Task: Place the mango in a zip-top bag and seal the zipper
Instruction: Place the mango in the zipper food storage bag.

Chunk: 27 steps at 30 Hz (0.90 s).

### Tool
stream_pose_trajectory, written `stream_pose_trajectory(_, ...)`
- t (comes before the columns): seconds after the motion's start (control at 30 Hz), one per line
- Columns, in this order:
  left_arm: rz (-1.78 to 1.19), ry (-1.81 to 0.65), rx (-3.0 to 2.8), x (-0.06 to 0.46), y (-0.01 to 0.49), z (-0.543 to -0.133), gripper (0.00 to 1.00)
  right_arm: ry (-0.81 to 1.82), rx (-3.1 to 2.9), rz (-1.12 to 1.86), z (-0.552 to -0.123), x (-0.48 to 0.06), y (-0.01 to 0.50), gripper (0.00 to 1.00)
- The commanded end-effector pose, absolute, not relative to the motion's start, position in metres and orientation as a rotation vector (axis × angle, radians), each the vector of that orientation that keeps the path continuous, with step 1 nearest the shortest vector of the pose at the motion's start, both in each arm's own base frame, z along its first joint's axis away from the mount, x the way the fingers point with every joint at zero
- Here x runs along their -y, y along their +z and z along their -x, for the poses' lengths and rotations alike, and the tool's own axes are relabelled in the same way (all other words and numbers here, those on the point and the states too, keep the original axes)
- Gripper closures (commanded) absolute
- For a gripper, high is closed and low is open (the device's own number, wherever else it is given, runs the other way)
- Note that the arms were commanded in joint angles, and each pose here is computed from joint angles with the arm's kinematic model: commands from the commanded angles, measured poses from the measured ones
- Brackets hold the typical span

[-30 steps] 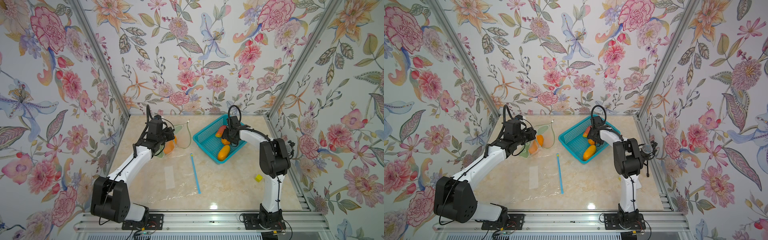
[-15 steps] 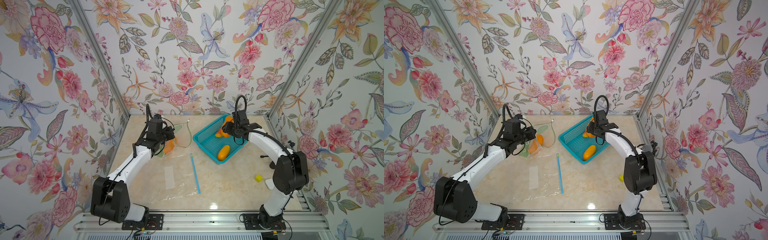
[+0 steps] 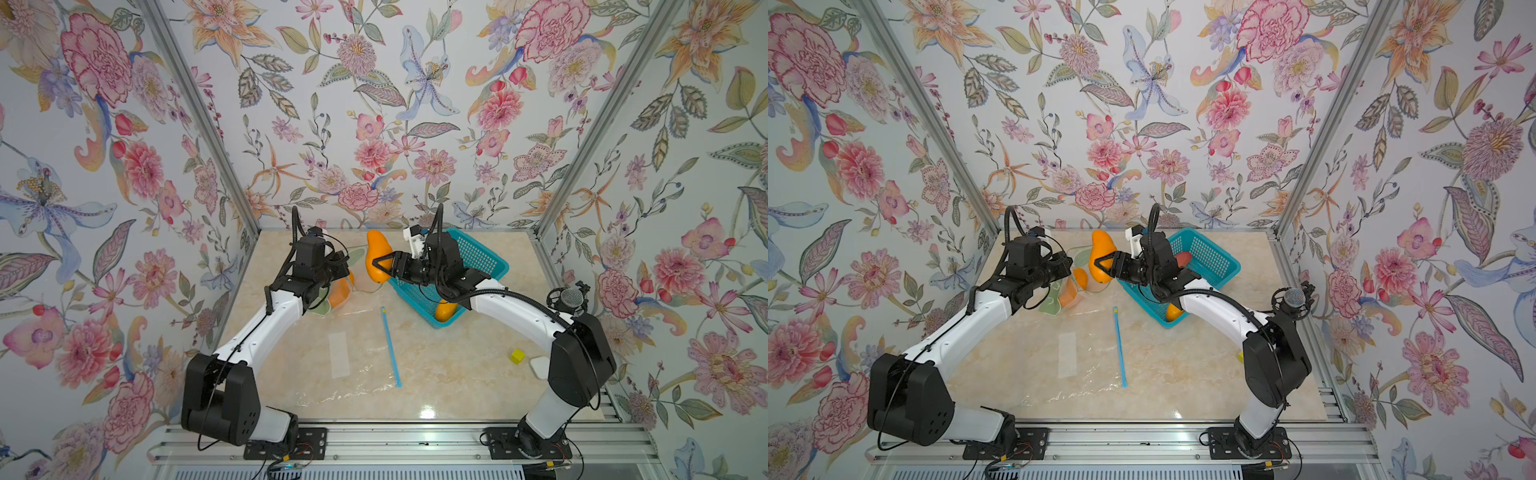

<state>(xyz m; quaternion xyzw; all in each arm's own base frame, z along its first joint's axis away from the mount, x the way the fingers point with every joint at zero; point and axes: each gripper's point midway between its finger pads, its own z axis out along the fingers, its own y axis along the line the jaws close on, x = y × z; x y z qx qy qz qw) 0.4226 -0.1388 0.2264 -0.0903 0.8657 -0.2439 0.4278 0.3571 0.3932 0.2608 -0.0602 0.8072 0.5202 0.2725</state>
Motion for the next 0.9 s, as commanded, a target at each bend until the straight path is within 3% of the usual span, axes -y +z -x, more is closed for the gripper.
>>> stream_pose_trajectory(0.0, 0.196, -0.598, -2.131, 0.142, 0.239, -0.428, 1.00, 1.650, -2.112, 0.191, -0.339, -0.418, 0.283, 0.56)
stream_pose_trajectory(0.47, 0.191, -0.605, -2.133, 0.144, 0.236, -0.430, 1.00, 1.563, -2.373, 0.077, -0.316, -0.416, 0.224, 0.55)
stream_pose_trajectory(0.67, 0.167, -0.633, -2.137, 0.148, 0.231, -0.425, 1.00, 1.430, -2.437, 0.020, -0.336, -0.412, 0.207, 0.54)
stream_pose_trajectory(0.87, 0.140, -0.630, -2.163, 0.148, 0.222, -0.411, 1.00, 1.325, -2.428, -0.031, -0.369, -0.423, 0.204, 0.37)
